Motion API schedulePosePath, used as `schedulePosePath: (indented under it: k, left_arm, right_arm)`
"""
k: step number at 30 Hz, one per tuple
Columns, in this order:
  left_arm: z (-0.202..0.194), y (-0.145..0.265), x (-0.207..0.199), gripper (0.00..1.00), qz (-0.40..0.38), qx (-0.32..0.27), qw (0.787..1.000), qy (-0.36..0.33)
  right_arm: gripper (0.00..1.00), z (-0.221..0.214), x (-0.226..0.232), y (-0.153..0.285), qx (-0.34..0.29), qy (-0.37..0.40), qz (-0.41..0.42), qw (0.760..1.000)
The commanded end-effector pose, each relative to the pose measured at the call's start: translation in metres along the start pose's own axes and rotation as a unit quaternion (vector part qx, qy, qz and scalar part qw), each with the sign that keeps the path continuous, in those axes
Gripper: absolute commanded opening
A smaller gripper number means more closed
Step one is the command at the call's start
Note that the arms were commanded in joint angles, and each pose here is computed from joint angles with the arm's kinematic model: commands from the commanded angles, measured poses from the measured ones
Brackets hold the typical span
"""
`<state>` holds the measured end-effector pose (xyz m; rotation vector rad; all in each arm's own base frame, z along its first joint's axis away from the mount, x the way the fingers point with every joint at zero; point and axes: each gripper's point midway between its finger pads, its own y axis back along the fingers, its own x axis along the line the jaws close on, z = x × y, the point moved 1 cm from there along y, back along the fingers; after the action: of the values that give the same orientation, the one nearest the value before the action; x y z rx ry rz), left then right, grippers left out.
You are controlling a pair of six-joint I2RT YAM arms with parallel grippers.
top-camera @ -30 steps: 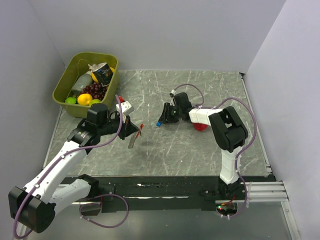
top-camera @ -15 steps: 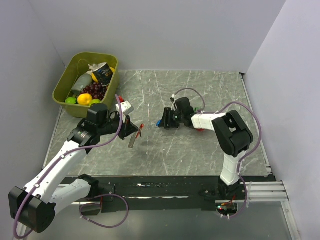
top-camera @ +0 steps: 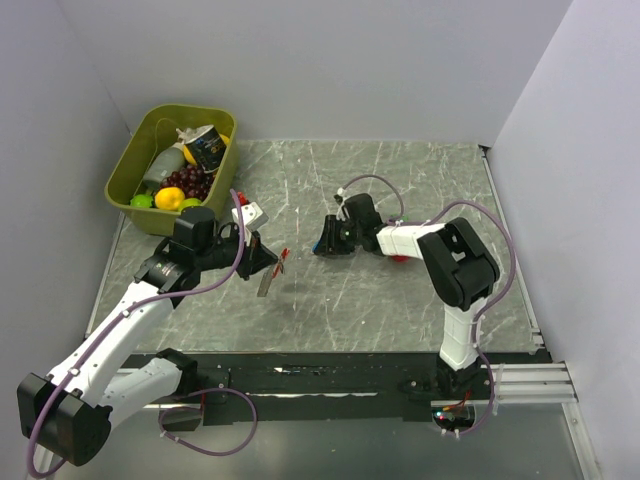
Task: Put the keys on the keyring
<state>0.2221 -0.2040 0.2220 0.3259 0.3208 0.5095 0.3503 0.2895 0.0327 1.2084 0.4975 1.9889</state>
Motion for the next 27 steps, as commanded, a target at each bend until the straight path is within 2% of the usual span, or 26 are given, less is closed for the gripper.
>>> schedulePosePath:
  k: [1, 3, 7, 8, 13, 20, 27]
  left_arm:
    - [0.016, 0.003, -0.006, 0.01, -0.016, -0.028, 0.999, -0.014]
    - [0.016, 0.002, -0.006, 0.01, -0.017, -0.028, 0.999, -0.014]
    - [0.016, 0.003, -0.006, 0.01, -0.016, -0.028, 0.999, -0.014]
    - [0.016, 0.003, -0.006, 0.01, -0.016, -0.028, 0.999, -0.014]
    - [0.015, 0.003, -0.006, 0.01, -0.014, -0.028, 0.999, -0.015]
    - [0.015, 0.004, -0.006, 0.01, -0.013, -0.030, 0.999, -0.018]
    - [0.015, 0.003, -0.006, 0.01, -0.015, -0.031, 0.999, -0.018]
  right_arm:
    - [0.37, 0.006, 0.001, -0.010, -0.006, 0.009, -0.010, 1.000]
    - [0.28, 0.007, 0.000, -0.012, -0.006, 0.008, -0.010, 1.000]
    - [0.02, 0.008, 0.000, -0.014, -0.007, 0.009, -0.009, 1.000]
    - [0.00, 0.006, 0.001, -0.014, -0.006, 0.011, -0.006, 1.000]
    - [0.00, 0.011, 0.011, -0.003, -0.023, 0.039, 0.014, 0.999]
    - [0.00, 0.024, 0.039, 0.038, -0.067, 0.103, 0.052, 0.991]
    - [0.00, 0.021, 0.049, 0.056, -0.070, 0.134, 0.069, 0.986]
